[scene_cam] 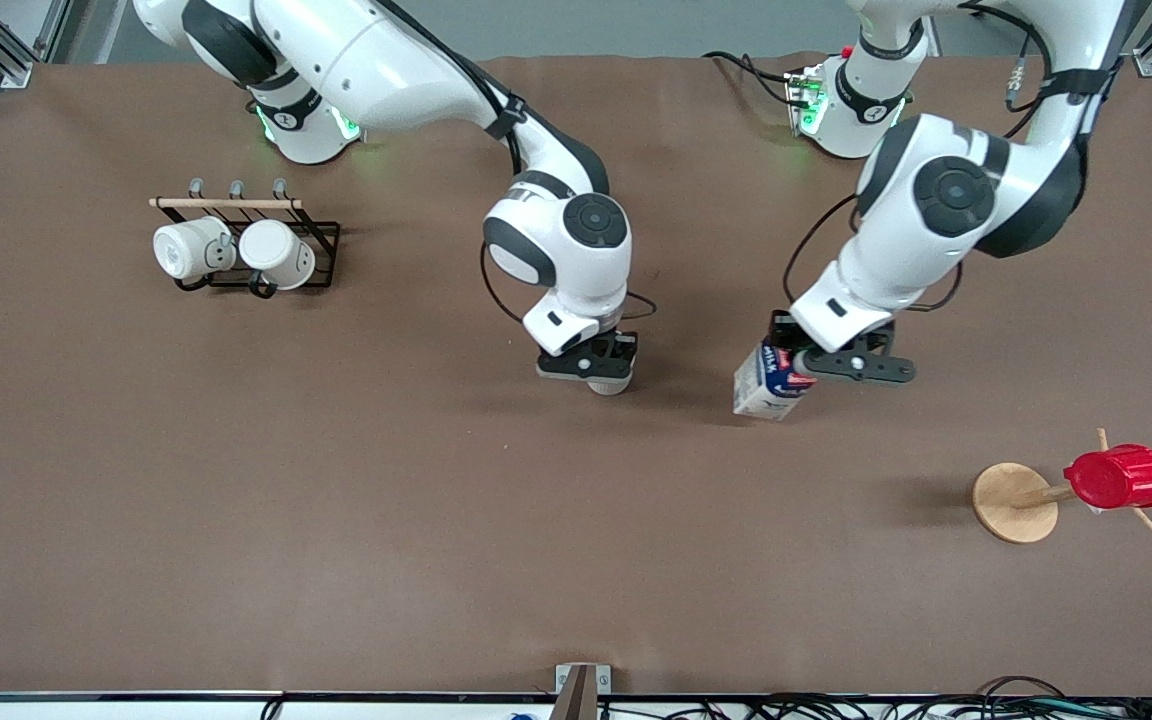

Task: Place cup and milk on table
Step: 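Carry the mug and the milk carton toward the table middle, then release the mug with the right gripper and withdraw it toward its base, then lower the milk carton beside the mug with the left gripper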

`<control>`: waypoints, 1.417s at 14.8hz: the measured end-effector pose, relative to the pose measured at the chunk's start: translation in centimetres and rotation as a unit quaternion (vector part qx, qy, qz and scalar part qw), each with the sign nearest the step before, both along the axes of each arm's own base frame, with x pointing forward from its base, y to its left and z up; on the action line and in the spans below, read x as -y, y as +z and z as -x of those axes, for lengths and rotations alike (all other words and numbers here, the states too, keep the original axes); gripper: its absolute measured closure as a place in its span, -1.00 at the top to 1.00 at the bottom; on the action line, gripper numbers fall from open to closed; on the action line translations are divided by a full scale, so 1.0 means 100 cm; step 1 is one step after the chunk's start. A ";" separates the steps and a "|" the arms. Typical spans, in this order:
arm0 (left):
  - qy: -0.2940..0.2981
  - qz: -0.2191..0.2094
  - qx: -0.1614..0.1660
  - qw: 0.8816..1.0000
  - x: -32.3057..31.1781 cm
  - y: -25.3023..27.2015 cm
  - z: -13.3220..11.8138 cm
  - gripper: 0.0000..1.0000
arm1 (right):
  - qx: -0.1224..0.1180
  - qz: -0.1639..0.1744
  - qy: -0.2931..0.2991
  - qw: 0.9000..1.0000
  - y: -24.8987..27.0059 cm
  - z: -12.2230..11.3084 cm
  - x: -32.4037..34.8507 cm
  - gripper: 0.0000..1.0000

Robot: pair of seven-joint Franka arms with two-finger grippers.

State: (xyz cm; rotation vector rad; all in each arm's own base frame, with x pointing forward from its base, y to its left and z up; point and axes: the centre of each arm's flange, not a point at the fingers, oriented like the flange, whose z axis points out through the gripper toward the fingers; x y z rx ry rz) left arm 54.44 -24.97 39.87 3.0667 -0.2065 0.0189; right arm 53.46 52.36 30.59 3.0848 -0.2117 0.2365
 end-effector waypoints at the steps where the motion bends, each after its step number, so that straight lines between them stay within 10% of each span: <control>1: 0.000 0.000 -0.016 1.000 0.013 -0.004 0.004 -0.23 | 0.007 0.003 -0.019 1.000 0.028 -0.015 0.019 0.90; 5: 0.005 -0.003 -0.056 0.998 0.058 -0.010 0.016 -0.23 | 0.028 0.020 -0.098 0.995 0.157 -0.071 0.140 1.00; 10: 0.030 -0.037 -0.043 0.998 0.106 -0.037 0.020 -0.23 | -0.022 0.025 -0.111 0.993 0.259 -0.103 0.343 1.00; 21: 0.024 -0.033 -0.055 0.998 0.119 -0.045 0.021 -0.23 | -0.111 0.005 -0.049 0.993 0.348 -0.038 0.525 1.00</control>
